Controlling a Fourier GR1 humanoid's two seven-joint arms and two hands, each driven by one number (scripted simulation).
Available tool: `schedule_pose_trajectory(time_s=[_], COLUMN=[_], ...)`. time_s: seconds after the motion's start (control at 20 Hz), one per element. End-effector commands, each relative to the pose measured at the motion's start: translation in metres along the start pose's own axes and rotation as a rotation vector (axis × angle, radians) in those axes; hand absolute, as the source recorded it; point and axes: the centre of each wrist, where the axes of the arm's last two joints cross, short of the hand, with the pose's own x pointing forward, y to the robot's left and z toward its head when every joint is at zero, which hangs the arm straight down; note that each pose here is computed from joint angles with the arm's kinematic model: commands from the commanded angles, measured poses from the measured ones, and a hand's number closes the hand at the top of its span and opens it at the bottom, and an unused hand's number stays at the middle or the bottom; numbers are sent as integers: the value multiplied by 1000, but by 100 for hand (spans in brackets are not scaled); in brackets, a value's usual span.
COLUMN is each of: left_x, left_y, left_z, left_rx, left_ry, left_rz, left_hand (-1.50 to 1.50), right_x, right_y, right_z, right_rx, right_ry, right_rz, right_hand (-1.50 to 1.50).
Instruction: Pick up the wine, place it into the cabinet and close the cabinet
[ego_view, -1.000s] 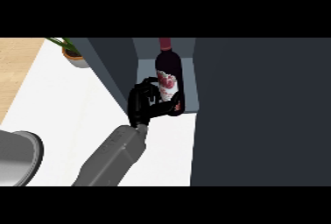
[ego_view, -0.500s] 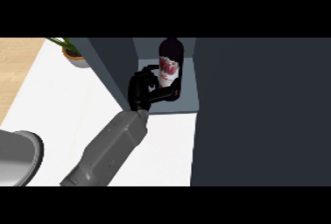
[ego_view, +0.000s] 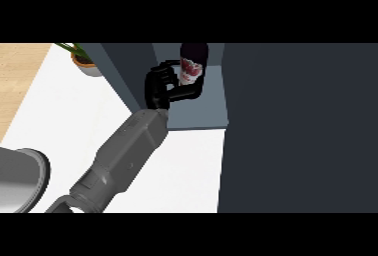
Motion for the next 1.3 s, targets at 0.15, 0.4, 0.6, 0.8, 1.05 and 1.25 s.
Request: schedule_pose_trajectory(time_s=[0.15,0.4,0.6,0.8,1.05,1.25], left_x=[34,19,36,19,21,34], left_y=[-19,34,15,24,37,40], left_z=[-24,-39,-46,-40,-45,-53], left_rx=[72,153,179,188,206,188], left_ry=[-81,-130,-106,-103,-99,-124], left_rz=[-114,-292,-356,-379,-421,-404], left_hand=[150,-150,-150,-150,-150,-150], right_x=[19,25,19,21,22,27], right_y=[12,8,7,17,13,14], right_z=[10,18,15,21,20,23], right_rx=[44,51,52,54,79,87], right_ry=[-64,-66,-78,-71,-77,-75], right_rz=[-113,-96,-103,-117,-107,-100], right_hand=[-150,-150,-150,-150,-150,-150])
